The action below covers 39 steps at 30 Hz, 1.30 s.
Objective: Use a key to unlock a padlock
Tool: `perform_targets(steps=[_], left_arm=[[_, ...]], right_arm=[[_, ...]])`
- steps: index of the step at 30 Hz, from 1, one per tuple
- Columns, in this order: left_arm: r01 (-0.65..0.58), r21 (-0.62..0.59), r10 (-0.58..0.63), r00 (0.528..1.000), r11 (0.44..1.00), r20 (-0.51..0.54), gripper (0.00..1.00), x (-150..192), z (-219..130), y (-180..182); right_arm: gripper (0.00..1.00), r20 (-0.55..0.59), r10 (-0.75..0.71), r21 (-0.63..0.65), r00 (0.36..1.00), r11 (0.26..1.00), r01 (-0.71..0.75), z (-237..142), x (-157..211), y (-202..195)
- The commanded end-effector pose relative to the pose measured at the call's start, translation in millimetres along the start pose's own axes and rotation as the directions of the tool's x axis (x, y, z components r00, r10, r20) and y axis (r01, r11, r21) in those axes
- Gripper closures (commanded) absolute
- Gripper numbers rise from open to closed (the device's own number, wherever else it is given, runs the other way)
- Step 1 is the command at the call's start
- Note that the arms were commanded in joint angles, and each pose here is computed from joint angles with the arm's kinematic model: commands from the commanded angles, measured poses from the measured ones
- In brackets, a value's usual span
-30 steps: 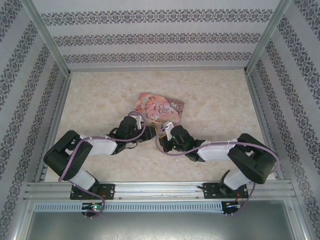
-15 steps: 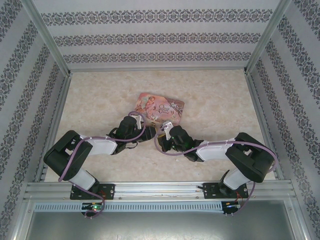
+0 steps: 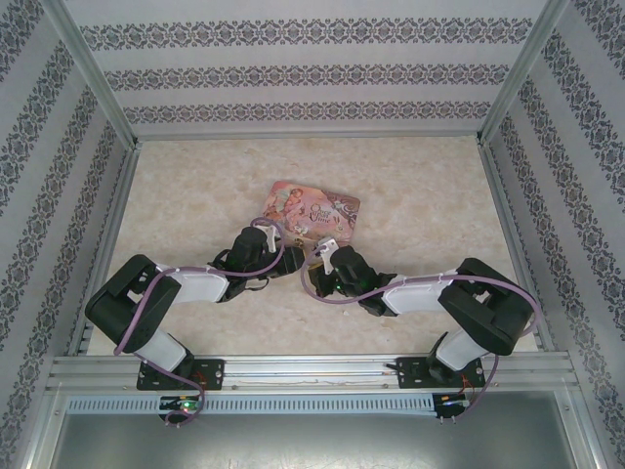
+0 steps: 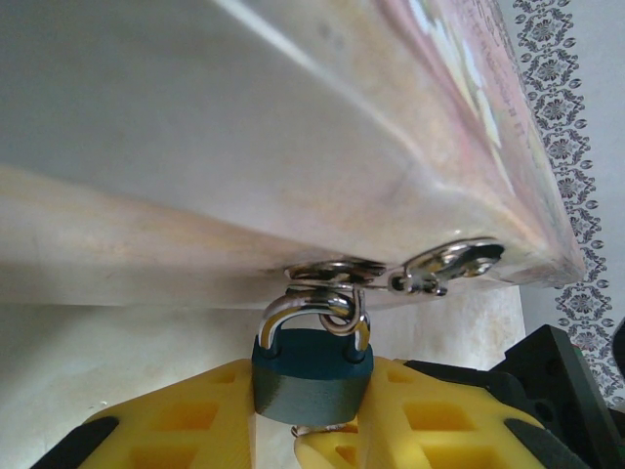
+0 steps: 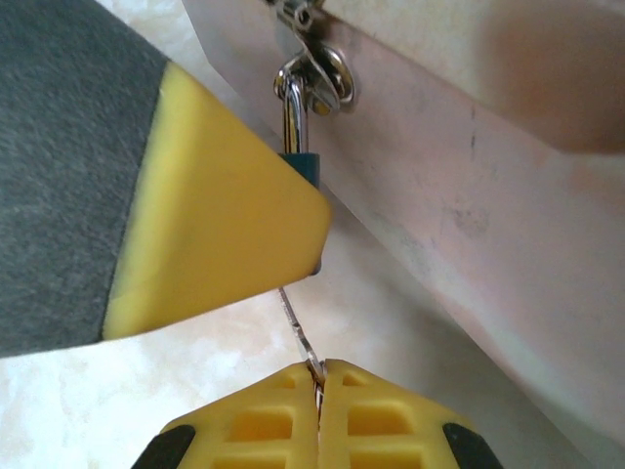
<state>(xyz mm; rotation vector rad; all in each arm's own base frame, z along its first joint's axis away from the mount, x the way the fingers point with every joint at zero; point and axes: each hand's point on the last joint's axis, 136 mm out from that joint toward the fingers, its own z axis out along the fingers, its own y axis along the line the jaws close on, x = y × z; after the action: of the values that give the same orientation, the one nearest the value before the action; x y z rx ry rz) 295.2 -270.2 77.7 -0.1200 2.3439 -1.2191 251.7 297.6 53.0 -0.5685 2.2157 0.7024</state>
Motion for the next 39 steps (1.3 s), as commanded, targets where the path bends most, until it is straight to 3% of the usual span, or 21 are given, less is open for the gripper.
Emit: perform_targets(steps=[1, 39], left_arm=[[-0.027, 0.079, 0.024, 0.999, 0.997, 0.030, 0.71, -11, 4, -26], [-0.026, 0.085, 0.024, 0.999, 0.996, 0.020, 0.70, -10, 4, -27]], right_arm=[[1.00, -0.021, 0.011, 0.021, 1.000, 1.000, -0.011, 2, 10, -4], [1.00, 0.114, 0.004, 0.000, 0.993, 1.000, -0.004, 1, -30, 6]])
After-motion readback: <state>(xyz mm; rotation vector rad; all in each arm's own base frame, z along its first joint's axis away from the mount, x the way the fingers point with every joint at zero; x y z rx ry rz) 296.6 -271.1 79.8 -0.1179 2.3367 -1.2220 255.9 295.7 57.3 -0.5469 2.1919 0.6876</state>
